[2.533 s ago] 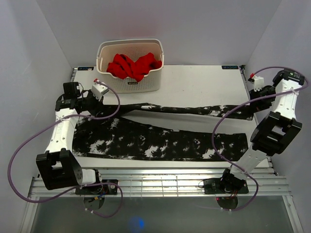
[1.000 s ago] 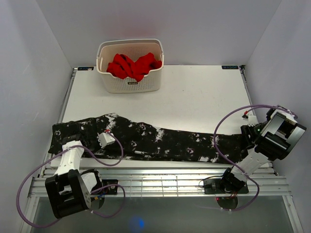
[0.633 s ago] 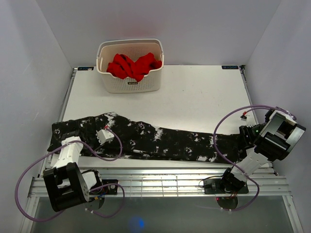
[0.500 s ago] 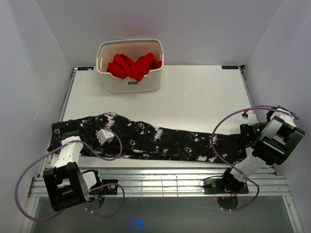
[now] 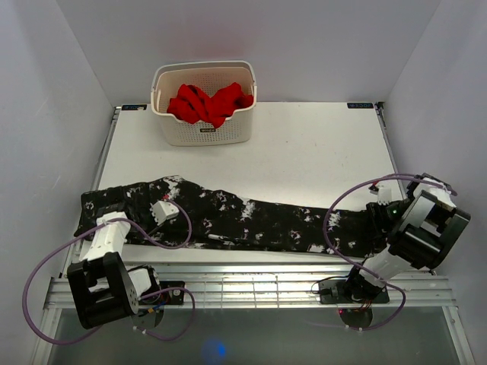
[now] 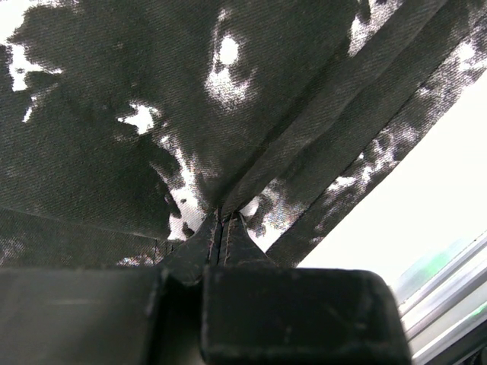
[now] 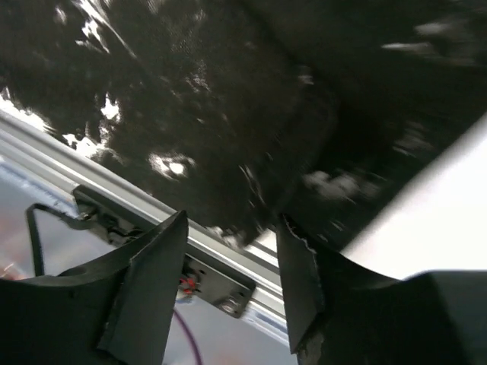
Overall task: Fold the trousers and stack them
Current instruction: Fold the trousers
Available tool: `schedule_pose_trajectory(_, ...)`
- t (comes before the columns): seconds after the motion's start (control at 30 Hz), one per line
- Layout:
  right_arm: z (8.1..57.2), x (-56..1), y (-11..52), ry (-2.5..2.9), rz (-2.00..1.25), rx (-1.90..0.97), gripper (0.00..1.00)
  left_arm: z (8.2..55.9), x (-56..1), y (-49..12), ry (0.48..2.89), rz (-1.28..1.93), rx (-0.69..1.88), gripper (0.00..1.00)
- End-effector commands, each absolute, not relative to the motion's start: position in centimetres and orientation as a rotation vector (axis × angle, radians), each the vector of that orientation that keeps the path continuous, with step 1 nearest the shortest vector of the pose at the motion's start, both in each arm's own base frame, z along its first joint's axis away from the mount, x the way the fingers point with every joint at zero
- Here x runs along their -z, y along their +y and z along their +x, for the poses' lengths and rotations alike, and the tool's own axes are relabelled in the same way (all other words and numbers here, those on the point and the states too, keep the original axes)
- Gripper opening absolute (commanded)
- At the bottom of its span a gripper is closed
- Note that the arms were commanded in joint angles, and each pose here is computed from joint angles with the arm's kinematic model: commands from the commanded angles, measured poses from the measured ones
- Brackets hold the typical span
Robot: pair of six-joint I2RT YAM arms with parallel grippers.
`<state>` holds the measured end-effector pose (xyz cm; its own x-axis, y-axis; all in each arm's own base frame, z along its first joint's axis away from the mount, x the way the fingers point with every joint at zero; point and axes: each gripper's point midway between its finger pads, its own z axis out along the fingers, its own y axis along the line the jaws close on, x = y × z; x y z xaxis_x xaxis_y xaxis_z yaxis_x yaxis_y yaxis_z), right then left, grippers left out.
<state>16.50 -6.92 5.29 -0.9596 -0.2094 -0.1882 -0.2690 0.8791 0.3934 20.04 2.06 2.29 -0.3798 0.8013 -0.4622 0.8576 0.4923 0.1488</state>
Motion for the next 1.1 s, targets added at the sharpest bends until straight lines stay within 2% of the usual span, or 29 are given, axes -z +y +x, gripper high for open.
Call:
schedule_pose_trajectory(0.0,16.8,-3.6,-6.0,2.919,-0.327,-0.726,0.52,20.4,-2.3,2.9,2.311,1.354,0.108,0.00)
schedule_pose_trajectory(0.17,17.4,-2.6,-4.8,2.915,-0.340,-0.774,0.46,20.5,-2.3,2.9,2.317,1.358,0.109,0.00)
schedule_pose_trajectory(0.3,17.9,-2.5,-4.9,2.916,-0.337,-0.766,0.29,20.6,-2.2,2.9,2.338,1.340,0.115,0.00)
schedule_pose_trajectory(0.37,18.5,-3.1,-5.5,2.906,-0.341,-0.720,0.27,20.6,-2.1,3.0,2.343,1.340,0.111,0.00)
schedule_pose_trajectory(0.43,19.0,-3.6,-6.4,2.914,-0.328,-0.641,0.45,20.7,-2.1,3.0,2.342,1.341,0.108,0.00)
schedule_pose_trajectory(0.5,19.3,-3.8,-7.1,2.923,-0.305,-0.578,0.55,20.7,-2.1,3.0,2.342,1.341,0.109,0.00)
schedule_pose_trajectory(0.7,18.6,-2.5,-7.1,2.961,-0.248,-0.560,0.54,20.7,-2.1,3.0,2.340,1.354,0.100,0.00)
schedule_pose_trajectory(0.77,18.4,-2.0,-6.7,2.966,-0.237,-0.592,0.51,20.6,-2.1,2.9,2.342,1.358,0.100,0.00)
schedule_pose_trajectory(0.9,18.3,-1.8,-6.0,2.959,-0.235,-0.674,0.26,20.8,-2.2,2.9,2.345,1.359,0.095,0.00)
schedule_pose_trajectory(0.97,18.9,-2.9,-5.9,2.928,-0.251,-0.683,0.19,20.9,-2.4,2.8,2.345,1.362,0.096,0.00)
schedule_pose_trajectory(1.0,19.4,-3.7,-5.8,2.898,-0.259,-0.690,0.11,21.0,-2.5,2.9,2.349,1.363,0.093,0.00)
schedule_pose_trajectory(1.07,20.6,-5.3,-6.1,2.856,-0.277,-0.679,0.08,21.2,-2.8,2.9,2.348,1.360,0.088,0.00)
